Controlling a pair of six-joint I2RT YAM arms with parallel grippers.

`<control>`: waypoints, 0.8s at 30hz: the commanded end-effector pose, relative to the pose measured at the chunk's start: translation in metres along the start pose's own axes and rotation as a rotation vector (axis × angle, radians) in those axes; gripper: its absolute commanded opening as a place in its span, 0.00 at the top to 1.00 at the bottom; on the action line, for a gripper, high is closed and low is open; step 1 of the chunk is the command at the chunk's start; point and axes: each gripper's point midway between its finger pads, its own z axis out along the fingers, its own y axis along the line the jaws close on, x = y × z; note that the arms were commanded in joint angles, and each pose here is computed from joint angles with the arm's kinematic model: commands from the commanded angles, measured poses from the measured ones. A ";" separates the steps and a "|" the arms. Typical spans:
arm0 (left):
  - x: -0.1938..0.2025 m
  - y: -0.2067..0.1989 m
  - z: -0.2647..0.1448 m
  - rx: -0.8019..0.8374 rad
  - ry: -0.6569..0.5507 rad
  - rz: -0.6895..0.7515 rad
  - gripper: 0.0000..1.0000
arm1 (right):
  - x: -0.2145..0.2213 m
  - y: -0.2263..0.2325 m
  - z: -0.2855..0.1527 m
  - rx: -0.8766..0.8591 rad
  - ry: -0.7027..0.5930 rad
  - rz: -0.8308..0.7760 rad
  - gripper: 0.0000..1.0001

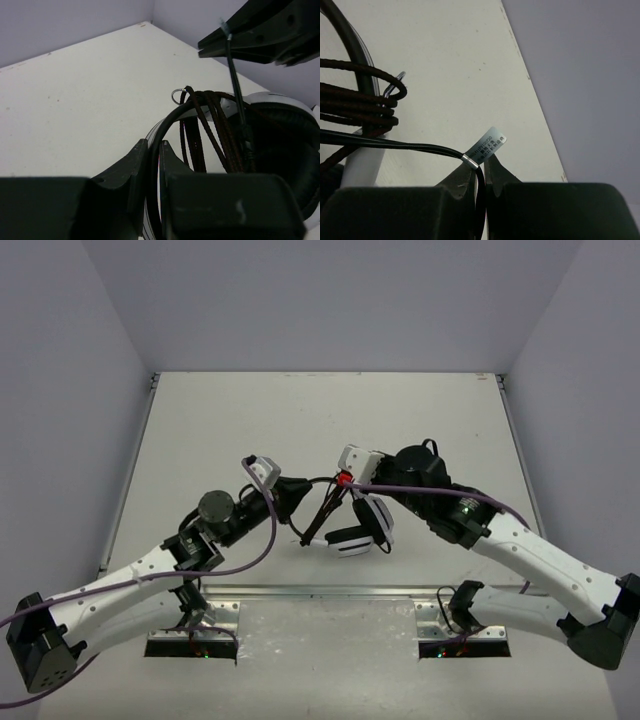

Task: Wrap the headphones

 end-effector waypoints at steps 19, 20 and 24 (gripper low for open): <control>-0.166 -0.059 -0.057 0.270 -0.407 -0.087 1.00 | -0.041 0.005 0.009 -0.111 -0.316 0.265 0.83; -0.167 -0.063 -0.057 0.286 -0.397 -0.091 1.00 | -0.043 0.009 0.011 -0.134 -0.321 0.265 0.83; -0.187 -0.069 -0.060 0.311 -0.413 -0.136 1.00 | -0.053 0.014 0.010 -0.168 -0.377 0.279 0.77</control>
